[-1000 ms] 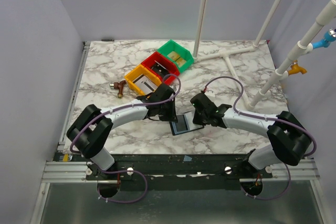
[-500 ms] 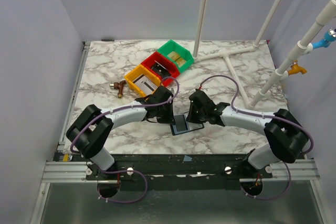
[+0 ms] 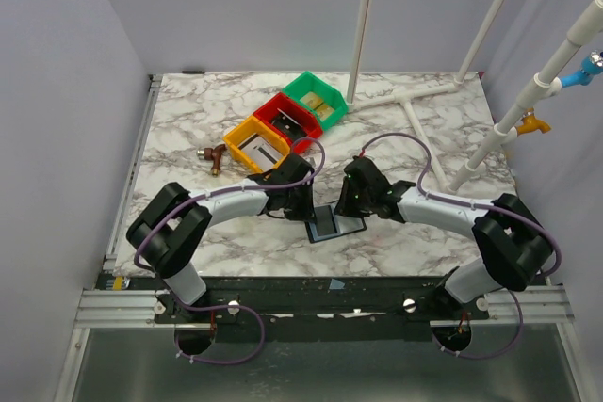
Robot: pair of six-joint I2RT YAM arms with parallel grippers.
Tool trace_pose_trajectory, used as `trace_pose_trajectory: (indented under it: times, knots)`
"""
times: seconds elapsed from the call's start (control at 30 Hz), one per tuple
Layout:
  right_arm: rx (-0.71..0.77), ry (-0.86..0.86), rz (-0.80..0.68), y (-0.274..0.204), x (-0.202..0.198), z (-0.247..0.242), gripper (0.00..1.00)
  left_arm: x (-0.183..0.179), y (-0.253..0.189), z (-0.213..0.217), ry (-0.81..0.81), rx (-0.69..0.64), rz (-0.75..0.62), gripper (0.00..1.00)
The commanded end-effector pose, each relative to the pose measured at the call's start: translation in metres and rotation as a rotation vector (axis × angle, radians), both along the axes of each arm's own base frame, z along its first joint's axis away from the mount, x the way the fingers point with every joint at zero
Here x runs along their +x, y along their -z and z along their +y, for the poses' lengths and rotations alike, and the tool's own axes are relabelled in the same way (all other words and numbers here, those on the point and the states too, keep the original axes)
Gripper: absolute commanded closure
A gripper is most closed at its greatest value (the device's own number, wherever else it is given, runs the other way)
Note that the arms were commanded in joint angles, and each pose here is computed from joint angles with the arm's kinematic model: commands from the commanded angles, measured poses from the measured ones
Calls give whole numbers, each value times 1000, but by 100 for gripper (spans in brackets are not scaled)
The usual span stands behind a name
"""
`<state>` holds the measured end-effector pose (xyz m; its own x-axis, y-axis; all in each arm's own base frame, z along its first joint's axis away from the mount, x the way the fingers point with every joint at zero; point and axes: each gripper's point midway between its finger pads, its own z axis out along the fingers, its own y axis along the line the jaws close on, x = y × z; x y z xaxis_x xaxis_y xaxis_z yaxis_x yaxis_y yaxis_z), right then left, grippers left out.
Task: Take the credit cards out of the card holder
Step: Remove the credit card from the card holder.
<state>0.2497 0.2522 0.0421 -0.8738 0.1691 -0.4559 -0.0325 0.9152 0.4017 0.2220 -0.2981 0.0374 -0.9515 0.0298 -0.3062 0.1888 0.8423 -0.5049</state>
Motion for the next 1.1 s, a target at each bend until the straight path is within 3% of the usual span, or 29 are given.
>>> trace_pose_trajectory:
  times: [0.0, 1.07]
  knots:
    - [12, -22, 26, 10, -3, 0, 76, 6, -2, -7, 11, -21, -11, 93]
    - [336, 19, 145, 23, -15, -8, 72, 11, 14, -11, 22, 27, 27, 95]
